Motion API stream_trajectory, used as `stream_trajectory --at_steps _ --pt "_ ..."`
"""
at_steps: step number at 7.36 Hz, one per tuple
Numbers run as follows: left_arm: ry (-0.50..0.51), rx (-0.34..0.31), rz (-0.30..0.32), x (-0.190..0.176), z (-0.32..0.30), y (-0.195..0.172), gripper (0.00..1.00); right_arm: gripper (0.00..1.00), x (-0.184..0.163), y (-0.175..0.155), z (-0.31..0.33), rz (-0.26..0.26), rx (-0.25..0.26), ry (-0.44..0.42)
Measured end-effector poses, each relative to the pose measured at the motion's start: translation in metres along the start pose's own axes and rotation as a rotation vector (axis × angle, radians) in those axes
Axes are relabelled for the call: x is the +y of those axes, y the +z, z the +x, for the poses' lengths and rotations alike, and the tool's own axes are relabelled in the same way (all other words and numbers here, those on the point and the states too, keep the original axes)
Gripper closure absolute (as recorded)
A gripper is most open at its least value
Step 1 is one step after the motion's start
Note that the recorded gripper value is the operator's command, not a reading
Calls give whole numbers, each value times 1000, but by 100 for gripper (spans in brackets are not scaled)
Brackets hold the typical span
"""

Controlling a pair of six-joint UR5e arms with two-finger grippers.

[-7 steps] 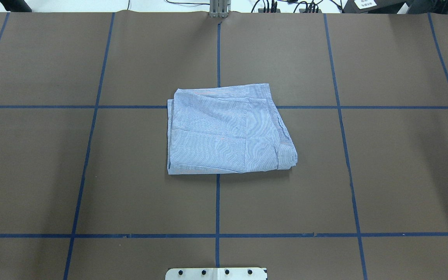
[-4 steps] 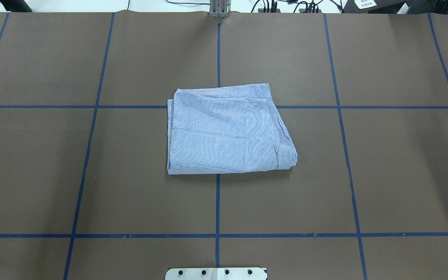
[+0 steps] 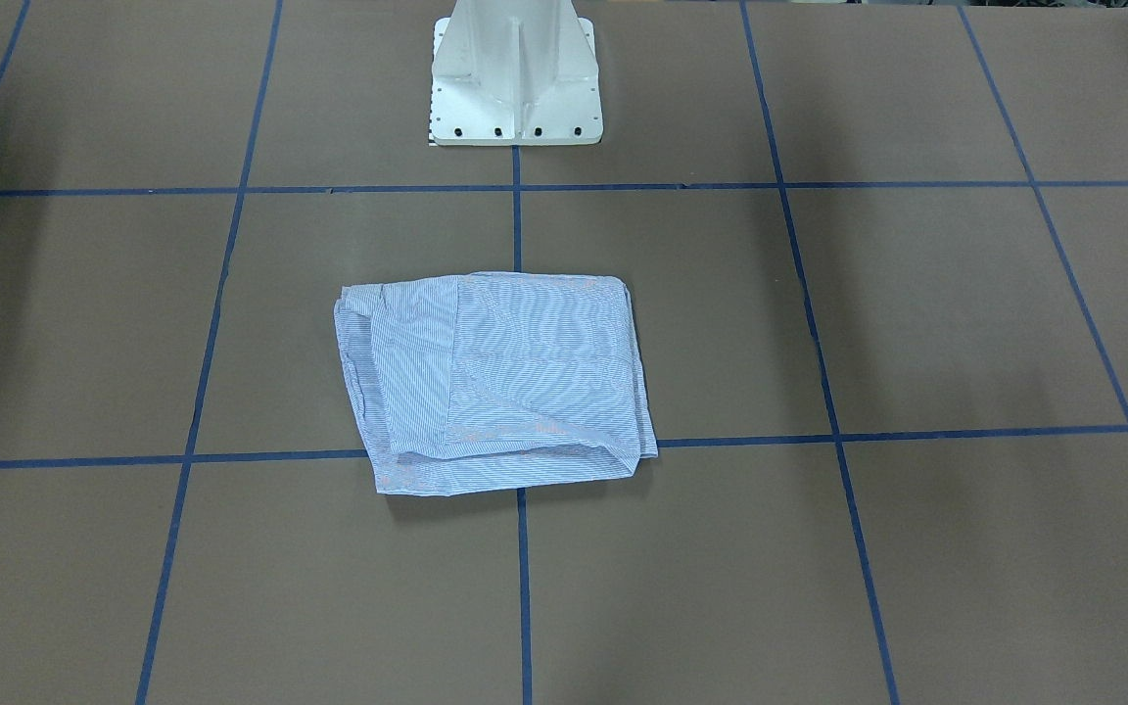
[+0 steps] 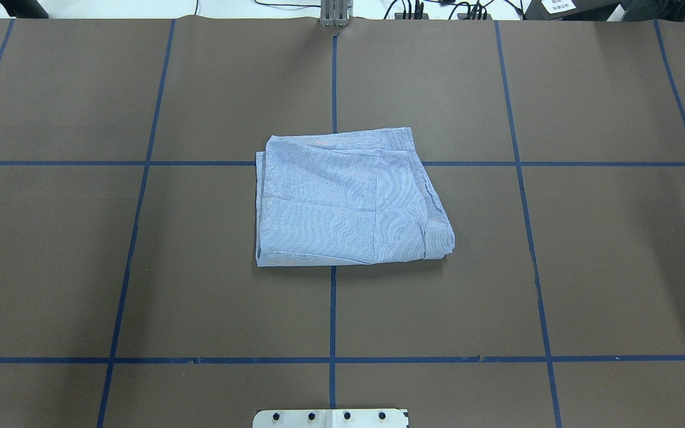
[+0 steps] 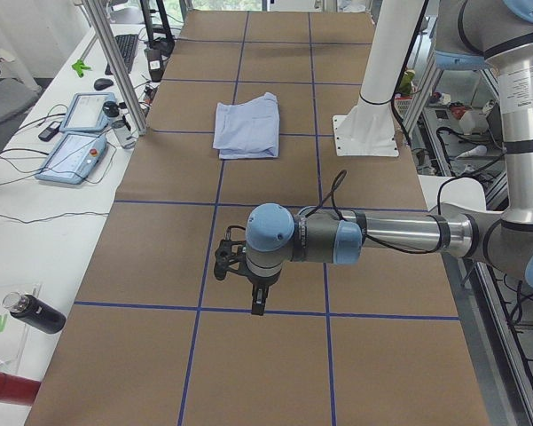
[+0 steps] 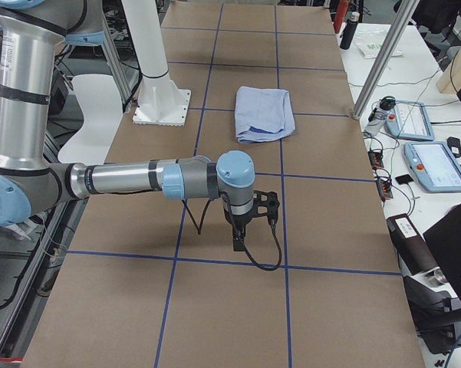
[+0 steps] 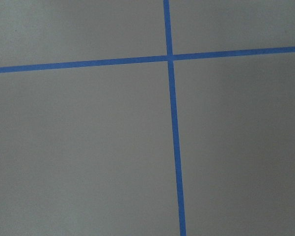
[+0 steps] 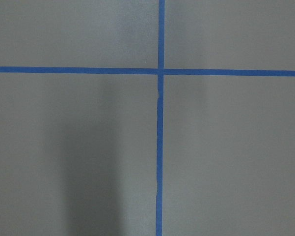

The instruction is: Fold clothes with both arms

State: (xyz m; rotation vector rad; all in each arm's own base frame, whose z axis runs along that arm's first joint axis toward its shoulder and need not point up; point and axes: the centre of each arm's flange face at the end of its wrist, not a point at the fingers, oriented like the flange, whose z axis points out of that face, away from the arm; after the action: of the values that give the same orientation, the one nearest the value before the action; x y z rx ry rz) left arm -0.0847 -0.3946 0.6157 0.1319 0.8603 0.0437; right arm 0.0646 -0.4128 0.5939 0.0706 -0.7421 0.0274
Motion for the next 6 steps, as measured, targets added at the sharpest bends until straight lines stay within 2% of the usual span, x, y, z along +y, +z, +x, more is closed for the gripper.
stream_trajectory --at_steps 6 --pt "3 17 5 0 4 -2 0 0 0 0 0 1 -1 1"
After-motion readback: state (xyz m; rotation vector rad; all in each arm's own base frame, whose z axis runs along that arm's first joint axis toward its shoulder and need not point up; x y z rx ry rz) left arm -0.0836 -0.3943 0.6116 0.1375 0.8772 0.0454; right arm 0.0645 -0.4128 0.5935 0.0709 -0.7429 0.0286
